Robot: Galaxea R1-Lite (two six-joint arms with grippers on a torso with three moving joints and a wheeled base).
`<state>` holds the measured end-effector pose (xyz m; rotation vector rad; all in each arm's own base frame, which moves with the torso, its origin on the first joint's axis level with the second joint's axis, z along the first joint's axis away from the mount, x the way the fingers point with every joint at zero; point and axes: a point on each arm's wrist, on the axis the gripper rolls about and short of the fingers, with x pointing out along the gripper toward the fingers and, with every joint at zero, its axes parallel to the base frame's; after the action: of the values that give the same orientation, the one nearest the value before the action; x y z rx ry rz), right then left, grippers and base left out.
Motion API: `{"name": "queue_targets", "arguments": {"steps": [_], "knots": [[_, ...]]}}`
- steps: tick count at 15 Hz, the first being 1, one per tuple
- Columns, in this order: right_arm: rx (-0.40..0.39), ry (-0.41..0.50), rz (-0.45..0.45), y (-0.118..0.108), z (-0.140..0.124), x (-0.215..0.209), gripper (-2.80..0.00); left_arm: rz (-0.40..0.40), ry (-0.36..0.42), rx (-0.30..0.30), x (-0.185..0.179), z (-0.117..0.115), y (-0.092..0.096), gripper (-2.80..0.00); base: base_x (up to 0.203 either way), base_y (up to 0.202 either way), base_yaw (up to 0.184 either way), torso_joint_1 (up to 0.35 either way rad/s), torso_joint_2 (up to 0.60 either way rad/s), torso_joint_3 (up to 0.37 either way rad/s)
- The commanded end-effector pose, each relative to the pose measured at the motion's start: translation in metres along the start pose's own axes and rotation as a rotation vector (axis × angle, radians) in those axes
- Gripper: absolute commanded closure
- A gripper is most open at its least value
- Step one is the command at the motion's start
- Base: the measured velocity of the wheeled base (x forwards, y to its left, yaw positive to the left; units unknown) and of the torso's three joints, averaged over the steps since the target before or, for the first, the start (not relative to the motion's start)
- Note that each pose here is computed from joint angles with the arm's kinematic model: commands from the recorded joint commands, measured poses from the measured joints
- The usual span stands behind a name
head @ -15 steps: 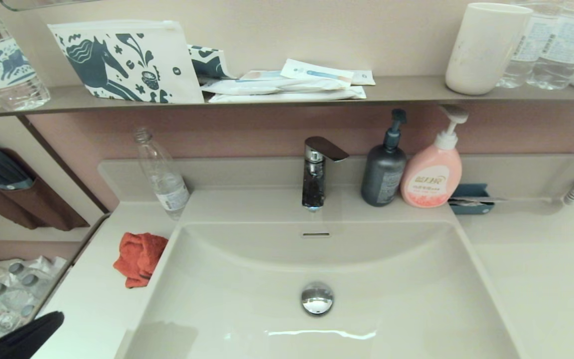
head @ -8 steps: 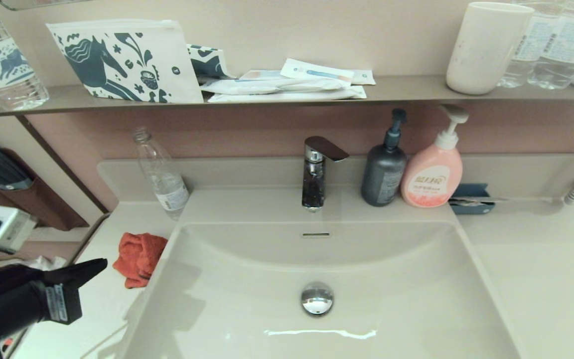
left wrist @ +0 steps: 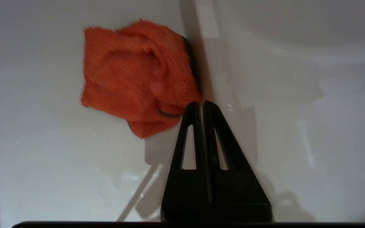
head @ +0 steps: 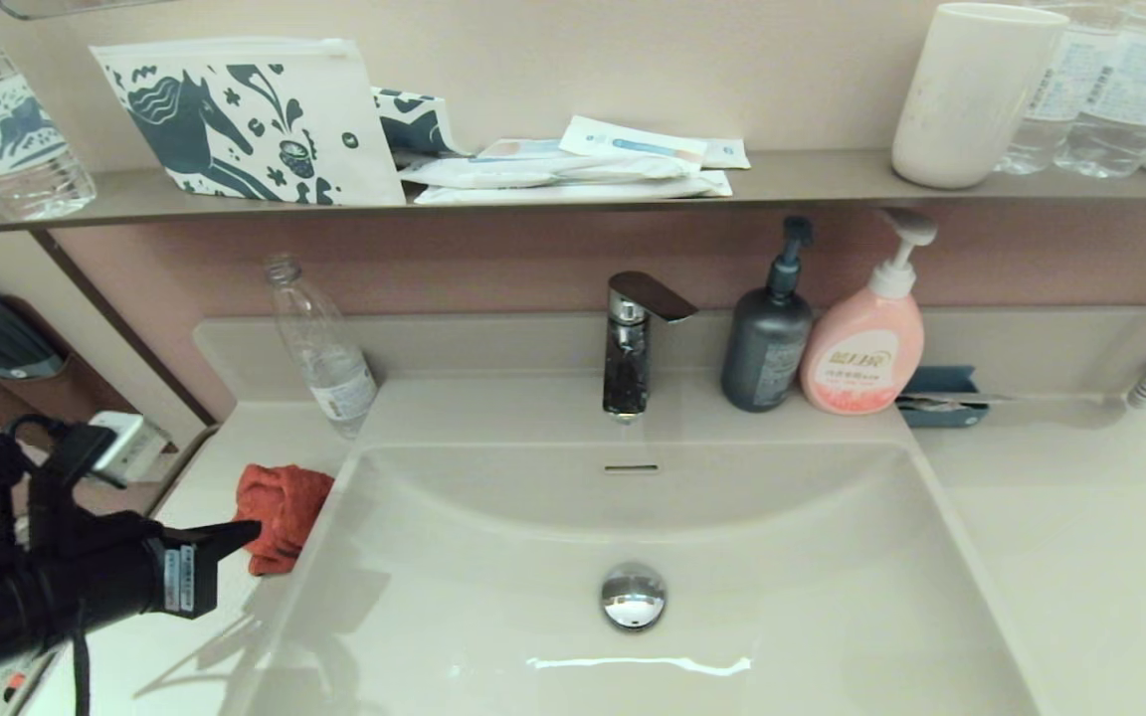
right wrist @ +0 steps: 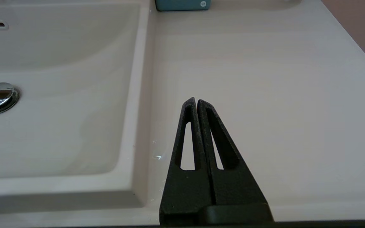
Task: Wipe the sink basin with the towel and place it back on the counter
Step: Pick up the cloth
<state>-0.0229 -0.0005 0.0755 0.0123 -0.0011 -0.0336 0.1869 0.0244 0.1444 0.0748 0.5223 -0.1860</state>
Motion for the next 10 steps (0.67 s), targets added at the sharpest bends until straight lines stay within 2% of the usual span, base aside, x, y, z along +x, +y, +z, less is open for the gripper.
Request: {"name": "queue_targets", "arguments": {"steps": [1, 5, 7, 10], "knots": [[0.000, 0.001, 0.000, 0.000, 0.000, 0.000, 0.00, 0.037, -0.033, 0.025, 0.018, 0.003, 0.015, -2.80, 0.000, 0.000, 0.000, 0.000, 0.00, 0.000], [0.000, 0.001, 0.000, 0.000, 0.000, 0.000, 0.00, 0.076, 0.000, 0.027, 0.029, -0.002, 0.033, -2.80, 0.000, 0.000, 0.000, 0.000, 0.00, 0.000], [0.000, 0.001, 0.000, 0.000, 0.000, 0.000, 0.00, 0.065, 0.017, 0.045, 0.033, -0.006, 0.039, -2.80, 0.000, 0.000, 0.000, 0.000, 0.00, 0.000], [0.000, 0.001, 0.000, 0.000, 0.000, 0.000, 0.00, 0.067, 0.013, 0.053, 0.040, -0.001, 0.045, -2.80, 0.000, 0.000, 0.000, 0.000, 0.00, 0.000]]}}
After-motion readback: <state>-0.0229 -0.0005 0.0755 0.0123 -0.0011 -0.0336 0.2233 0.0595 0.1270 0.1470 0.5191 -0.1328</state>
